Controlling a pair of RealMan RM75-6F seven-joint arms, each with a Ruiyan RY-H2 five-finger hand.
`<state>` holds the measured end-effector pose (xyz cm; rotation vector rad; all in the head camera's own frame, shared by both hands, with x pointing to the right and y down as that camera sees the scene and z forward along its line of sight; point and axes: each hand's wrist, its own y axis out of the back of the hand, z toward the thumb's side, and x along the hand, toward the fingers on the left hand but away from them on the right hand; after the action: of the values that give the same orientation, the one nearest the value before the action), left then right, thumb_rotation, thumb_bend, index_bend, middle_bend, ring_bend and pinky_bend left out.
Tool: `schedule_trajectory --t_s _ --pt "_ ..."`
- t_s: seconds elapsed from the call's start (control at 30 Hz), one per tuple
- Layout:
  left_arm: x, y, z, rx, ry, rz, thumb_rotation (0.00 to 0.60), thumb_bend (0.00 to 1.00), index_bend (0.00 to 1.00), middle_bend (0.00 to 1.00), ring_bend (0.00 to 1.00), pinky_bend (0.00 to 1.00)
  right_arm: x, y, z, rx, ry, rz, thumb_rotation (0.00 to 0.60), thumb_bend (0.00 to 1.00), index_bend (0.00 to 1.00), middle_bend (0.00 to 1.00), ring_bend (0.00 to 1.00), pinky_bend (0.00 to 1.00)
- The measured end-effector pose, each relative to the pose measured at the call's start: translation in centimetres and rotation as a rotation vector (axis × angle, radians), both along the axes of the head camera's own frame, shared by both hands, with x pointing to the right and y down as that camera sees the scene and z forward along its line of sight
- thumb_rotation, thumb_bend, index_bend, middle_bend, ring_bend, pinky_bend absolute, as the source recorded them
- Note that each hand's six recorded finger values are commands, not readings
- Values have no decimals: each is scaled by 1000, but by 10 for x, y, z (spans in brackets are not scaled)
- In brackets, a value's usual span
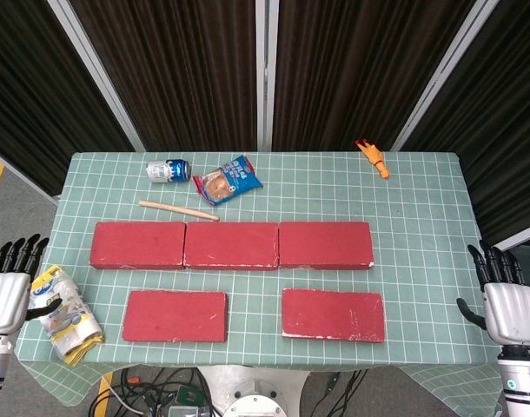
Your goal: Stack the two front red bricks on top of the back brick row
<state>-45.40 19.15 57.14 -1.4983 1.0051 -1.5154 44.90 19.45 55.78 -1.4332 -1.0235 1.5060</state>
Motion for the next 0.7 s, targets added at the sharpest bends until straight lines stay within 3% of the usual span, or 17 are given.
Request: schedule_trajectory --t_s 0.37,0.7 --pt "11 -1 -1 -17 49 23 600 61 51 33 0 17 -1 -3 -6 15 -4 7 600 167 0 0 0 0" --pt "50 18 2 -131 155 103 600 53 51 30 0 16 5 -5 -11 14 1 -13 600 167 0 0 0 0"
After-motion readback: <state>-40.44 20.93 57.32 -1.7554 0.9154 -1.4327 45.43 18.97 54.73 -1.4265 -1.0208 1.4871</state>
